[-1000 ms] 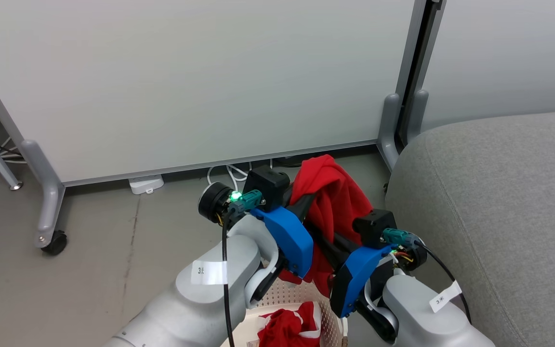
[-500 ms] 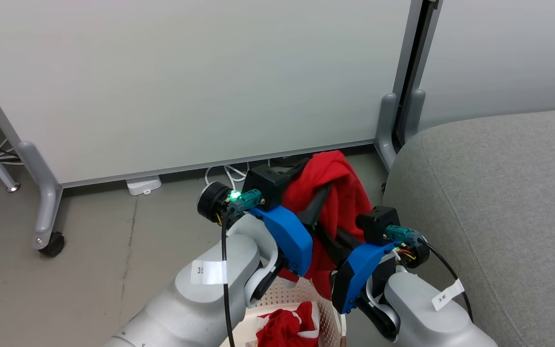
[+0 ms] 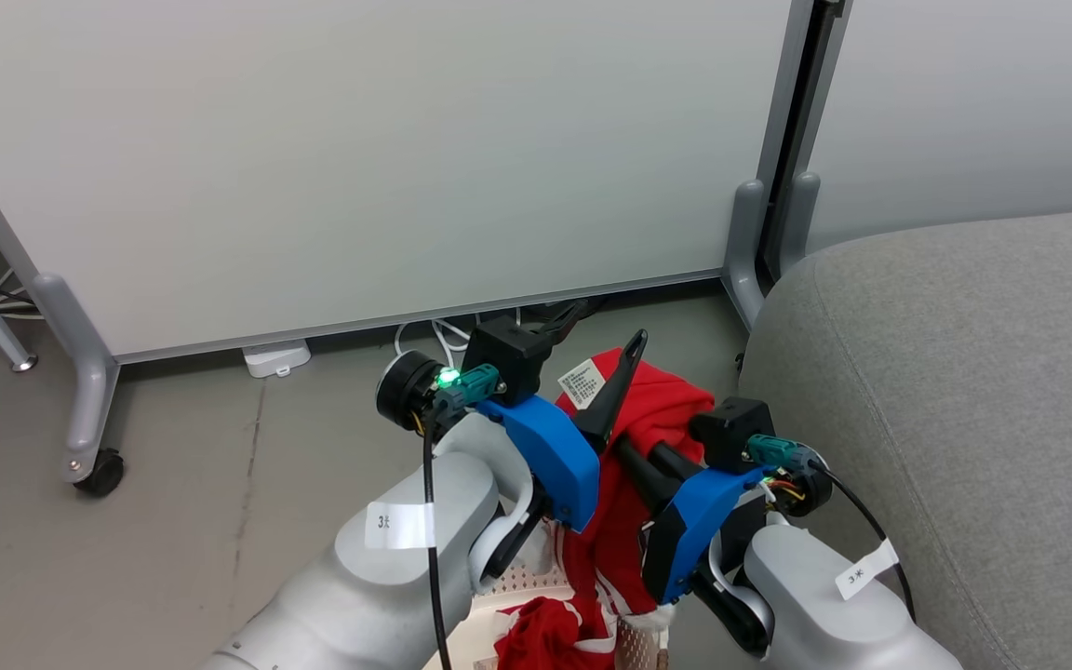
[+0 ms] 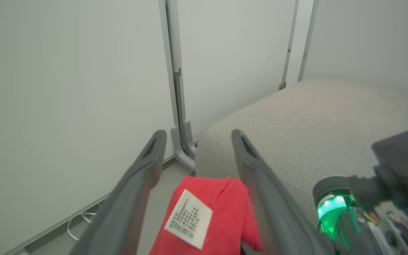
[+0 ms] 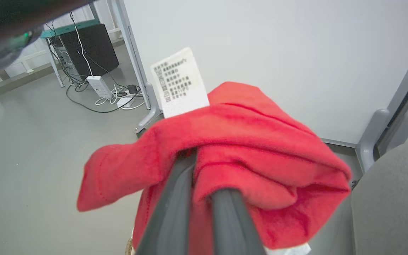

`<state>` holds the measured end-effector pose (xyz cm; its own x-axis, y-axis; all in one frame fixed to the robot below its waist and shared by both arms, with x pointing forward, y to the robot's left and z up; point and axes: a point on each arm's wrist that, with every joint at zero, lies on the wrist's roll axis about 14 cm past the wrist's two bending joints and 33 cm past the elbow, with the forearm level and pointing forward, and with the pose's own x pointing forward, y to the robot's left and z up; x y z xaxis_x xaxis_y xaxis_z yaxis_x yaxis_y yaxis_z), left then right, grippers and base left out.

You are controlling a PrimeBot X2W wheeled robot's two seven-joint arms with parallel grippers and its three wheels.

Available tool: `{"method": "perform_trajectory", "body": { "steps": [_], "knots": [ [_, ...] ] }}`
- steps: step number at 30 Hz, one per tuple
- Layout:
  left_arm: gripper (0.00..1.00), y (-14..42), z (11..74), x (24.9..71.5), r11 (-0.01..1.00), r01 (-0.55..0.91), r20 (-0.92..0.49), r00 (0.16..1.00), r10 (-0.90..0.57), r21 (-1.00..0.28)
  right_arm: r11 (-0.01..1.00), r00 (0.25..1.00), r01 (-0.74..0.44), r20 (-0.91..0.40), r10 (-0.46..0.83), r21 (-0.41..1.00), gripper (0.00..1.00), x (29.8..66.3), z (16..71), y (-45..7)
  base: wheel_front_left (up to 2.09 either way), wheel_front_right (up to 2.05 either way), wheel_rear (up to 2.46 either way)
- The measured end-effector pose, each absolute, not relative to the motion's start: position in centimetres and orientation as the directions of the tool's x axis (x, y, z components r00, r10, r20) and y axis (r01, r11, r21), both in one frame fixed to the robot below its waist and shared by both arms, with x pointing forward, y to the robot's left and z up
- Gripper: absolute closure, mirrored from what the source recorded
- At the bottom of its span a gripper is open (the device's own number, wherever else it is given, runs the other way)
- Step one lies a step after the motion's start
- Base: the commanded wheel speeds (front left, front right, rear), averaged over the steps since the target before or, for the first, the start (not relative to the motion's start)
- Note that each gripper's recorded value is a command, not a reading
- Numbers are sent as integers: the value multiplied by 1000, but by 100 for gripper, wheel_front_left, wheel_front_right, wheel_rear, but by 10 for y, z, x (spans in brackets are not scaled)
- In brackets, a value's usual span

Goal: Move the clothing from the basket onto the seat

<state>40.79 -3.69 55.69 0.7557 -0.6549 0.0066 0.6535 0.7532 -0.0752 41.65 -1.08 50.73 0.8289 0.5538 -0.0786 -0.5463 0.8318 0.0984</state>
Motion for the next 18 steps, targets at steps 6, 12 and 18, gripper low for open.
{"method": "perform_trajectory", "body": {
  "steps": [6, 12, 18],
  "knots": [
    [0, -34, 566, 410, 763, 642, 42, 767, -641, -70, 832, 829, -546, -80, 553, 100, 100, 418, 506, -10, 0, 0, 0],
    [0, -18, 564, 401, 784, 617, 88, 786, -612, -61, 831, 828, -547, -81, 555, 101, 100, 418, 504, -8, 0, 0, 0],
    [0, 14, 547, 387, 826, 558, 96, 829, -551, -76, 830, 827, -549, -85, 556, 96, 100, 417, 501, -8, 0, 0, 0]
  ]
}}
